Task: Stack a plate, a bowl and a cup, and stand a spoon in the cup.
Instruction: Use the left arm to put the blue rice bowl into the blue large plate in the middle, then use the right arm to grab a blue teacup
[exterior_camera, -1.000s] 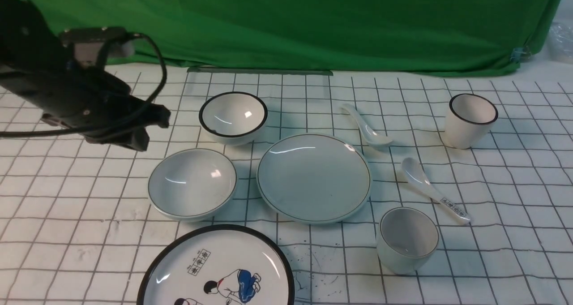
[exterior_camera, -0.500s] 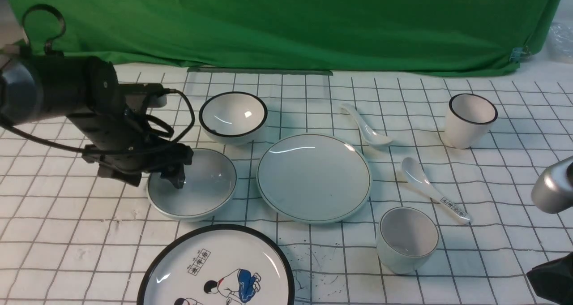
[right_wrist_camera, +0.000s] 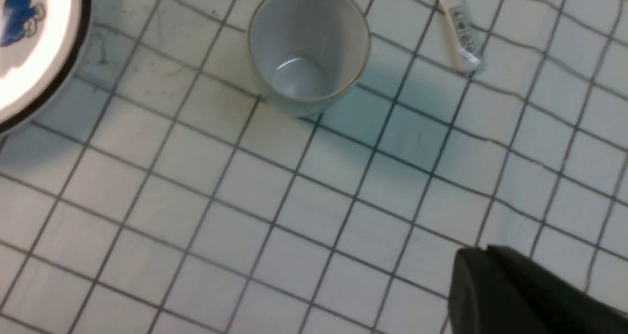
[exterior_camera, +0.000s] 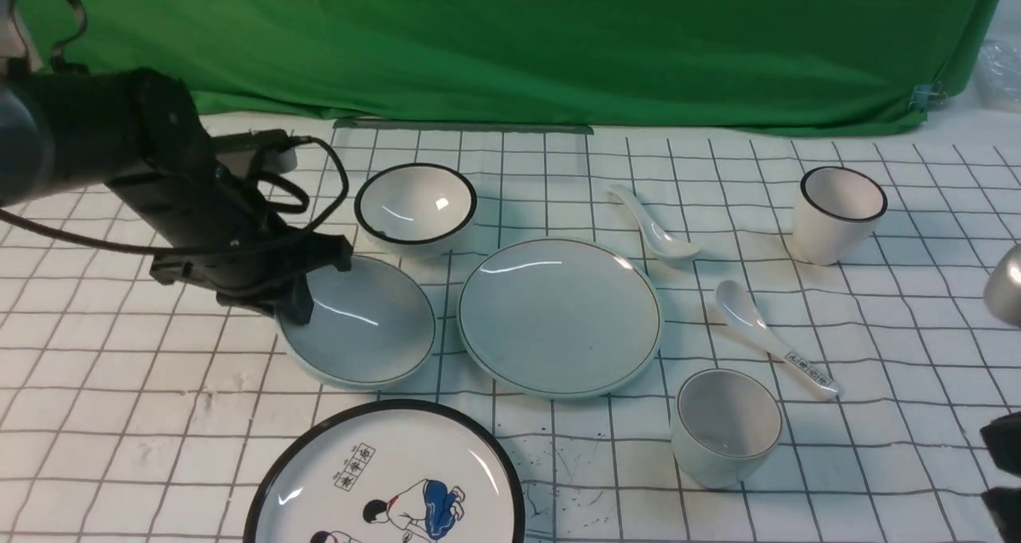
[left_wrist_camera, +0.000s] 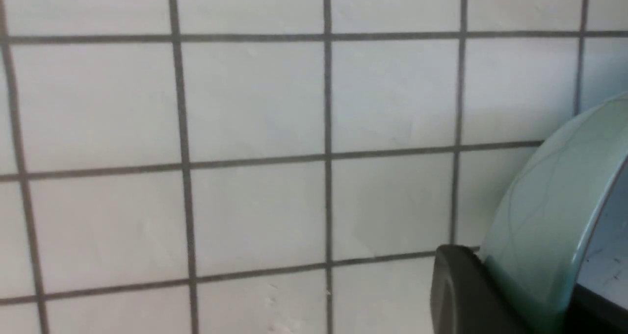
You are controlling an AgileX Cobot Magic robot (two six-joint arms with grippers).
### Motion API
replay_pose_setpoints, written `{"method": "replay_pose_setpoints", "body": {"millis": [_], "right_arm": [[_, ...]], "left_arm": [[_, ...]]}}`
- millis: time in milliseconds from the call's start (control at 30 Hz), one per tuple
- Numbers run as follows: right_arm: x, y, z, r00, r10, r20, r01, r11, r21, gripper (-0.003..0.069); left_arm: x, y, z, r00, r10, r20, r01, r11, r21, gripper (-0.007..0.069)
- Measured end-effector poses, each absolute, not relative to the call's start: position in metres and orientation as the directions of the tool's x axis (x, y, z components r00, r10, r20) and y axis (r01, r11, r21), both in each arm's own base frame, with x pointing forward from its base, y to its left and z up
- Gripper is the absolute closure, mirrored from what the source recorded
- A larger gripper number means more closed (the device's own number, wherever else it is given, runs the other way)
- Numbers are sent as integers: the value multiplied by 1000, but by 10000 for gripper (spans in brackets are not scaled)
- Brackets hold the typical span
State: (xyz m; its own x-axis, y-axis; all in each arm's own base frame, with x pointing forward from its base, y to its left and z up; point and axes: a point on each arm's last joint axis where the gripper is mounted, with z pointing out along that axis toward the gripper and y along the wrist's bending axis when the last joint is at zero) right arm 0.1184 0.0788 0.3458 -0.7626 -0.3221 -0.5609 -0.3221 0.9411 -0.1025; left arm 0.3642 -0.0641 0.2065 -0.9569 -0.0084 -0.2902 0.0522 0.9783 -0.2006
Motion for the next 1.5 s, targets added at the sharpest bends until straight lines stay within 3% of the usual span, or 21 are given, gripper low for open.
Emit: {"method": "replay_pose_setpoints", "body": {"millis": [200, 300, 433, 500, 600, 867, 1000, 1067, 1133, 1300, 1500], "right_arm": [[125, 72, 369, -732, -280, -621, -251, 958, -137, 622], [132, 68, 369, -746, -247, -618, -202, 969, -144, 622], [144, 63, 364, -783, -199, -589, -129, 979, -160, 622], [157, 59, 357, -817, -184, -547, -92, 977, -190, 622], [170, 58, 347, -854, -165, -493, -77, 978, -194, 622], [210, 80, 314, -895, -177, -409, -190, 982, -9, 593], [234, 96, 290, -907, -189, -377, -226, 972, 56, 493], [249, 105, 270, -919, -189, -346, -228, 971, 75, 342], [257, 110, 257, -932, -182, -314, -221, 971, 93, 264], [268, 122, 229, -955, -180, -234, -219, 964, 153, 201], [278, 127, 204, -964, -191, -186, -222, 961, 164, 220]], "left_arm": [[368, -95, 263, -899, -25, -438, 151, 920, -362, 575], [372, -124, 268, -883, 11, -469, 213, 900, -379, 575], [380, -159, 247, -888, 69, -454, 264, 886, -382, 575], [387, -179, 221, -898, 98, -428, 277, 884, -378, 575], [394, -186, 200, -908, 102, -407, 267, 889, -373, 575], [402, -189, 173, -923, 58, -379, 220, 890, -399, 575], [404, -191, 167, -929, 48, -366, 207, 888, -411, 575], [404, -192, 167, -931, 41, -364, 202, 886, -417, 571], [404, -192, 166, -932, 38, -361, 199, 885, -421, 560], [405, -192, 165, -930, 35, -365, 199, 886, -420, 471], [404, -191, 172, -924, 44, -381, 212, 885, -414, 222]]}}
